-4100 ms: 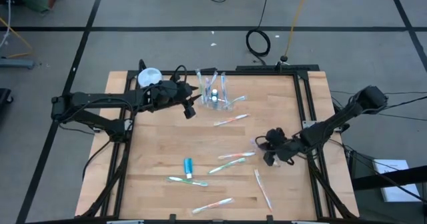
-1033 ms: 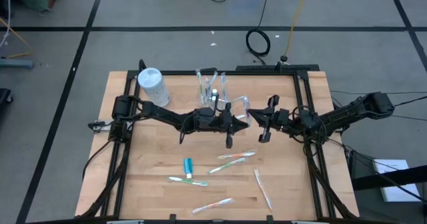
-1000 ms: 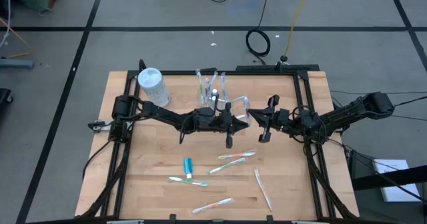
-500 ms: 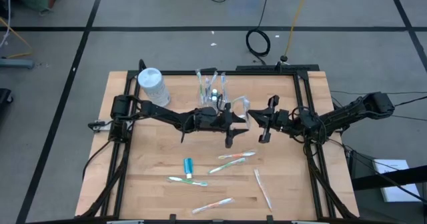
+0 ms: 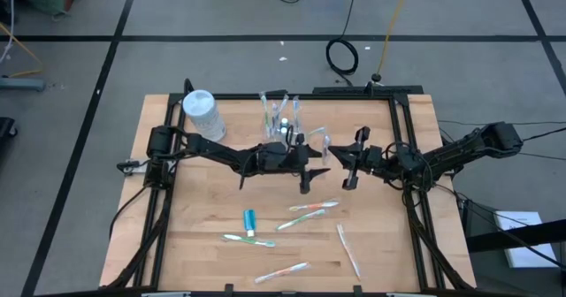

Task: Pick & Place toothbrushing station
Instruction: Put the purple toothbrush into the transparent organizer

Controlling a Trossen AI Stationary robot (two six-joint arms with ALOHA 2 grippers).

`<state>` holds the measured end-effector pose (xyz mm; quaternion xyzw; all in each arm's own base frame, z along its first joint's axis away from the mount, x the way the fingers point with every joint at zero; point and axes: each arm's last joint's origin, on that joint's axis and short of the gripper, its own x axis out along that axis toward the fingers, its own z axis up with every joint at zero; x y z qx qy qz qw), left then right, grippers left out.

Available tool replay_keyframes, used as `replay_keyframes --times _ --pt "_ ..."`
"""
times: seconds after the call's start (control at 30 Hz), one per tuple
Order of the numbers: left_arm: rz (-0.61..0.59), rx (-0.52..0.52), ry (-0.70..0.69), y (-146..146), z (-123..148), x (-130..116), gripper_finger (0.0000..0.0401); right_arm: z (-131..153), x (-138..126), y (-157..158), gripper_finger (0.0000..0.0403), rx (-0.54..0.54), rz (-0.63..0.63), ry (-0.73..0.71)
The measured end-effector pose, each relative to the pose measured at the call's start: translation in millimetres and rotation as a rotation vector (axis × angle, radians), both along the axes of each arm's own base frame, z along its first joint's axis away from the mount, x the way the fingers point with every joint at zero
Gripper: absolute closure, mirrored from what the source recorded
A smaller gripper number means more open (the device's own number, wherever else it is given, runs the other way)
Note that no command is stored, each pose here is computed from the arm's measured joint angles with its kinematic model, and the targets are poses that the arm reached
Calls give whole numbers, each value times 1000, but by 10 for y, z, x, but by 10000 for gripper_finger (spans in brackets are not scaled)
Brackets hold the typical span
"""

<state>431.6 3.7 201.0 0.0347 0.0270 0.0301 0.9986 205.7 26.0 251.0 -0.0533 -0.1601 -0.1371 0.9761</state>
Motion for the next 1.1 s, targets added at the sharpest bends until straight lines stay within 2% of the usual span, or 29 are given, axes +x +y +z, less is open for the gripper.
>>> replay_keyframes --times 0.27,0.37,0.57,0.7,0.97,1.1 --pt "20 14 -3 6 40 -13 305 1 0 0 403 6 2 -2" --pt "13 61 -1 -19 67 -23 331 3 -1 0 403 2 1 -3" --pt "3 65 -15 -53 173 -58 374 -6 3 2 403 -4 5 9" --pt "-1 54 -10 -54 223 -82 387 -40 17 4 403 6 10 48" --pt "1 35 53 -45 367 -180 385 -53 21 6 402 -17 6 66" --pt "4 35 42 -44 482 -231 388 -36 12 2 386 -8 0 43"
